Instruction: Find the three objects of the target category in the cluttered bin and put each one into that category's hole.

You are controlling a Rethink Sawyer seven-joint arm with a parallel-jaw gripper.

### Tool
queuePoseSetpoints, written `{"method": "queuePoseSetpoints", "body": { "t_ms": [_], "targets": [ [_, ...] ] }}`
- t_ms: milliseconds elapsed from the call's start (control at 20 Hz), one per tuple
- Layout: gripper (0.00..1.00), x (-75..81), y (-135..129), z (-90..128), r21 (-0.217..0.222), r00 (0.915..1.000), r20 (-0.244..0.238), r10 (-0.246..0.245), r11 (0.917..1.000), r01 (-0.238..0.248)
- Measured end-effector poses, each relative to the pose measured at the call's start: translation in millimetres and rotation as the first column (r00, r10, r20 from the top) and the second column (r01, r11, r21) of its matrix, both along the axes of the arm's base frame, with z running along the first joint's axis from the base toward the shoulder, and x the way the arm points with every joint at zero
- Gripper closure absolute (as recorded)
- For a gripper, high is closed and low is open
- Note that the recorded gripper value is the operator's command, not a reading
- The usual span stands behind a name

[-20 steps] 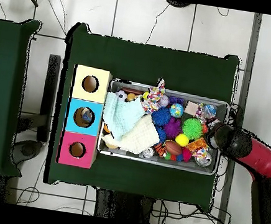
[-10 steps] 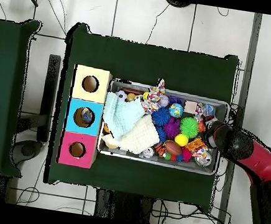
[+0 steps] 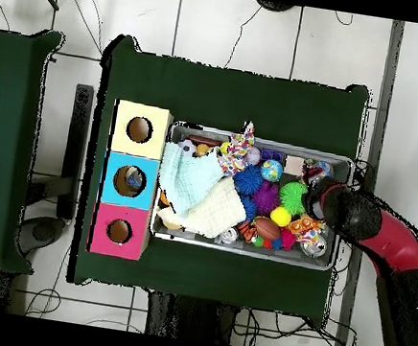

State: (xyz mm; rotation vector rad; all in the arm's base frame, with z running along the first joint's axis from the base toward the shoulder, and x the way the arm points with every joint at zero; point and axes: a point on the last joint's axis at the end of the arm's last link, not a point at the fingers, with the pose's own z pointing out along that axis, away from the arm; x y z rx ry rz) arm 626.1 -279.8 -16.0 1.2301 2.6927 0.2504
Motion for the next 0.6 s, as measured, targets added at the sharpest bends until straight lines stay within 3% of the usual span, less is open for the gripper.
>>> {"method": "queuePoseSetpoints", "body": {
  "t_ms": [450,600],
  "targets": [
    [0.00,2.0,10,-8,0.010,0.9998,0.021,0.003,0.9999,-0.003],
    [0.00,4.4,13,-10,-0.020,0.9994,0.024,0.024,0.9995,-0.023]
  ]
}}
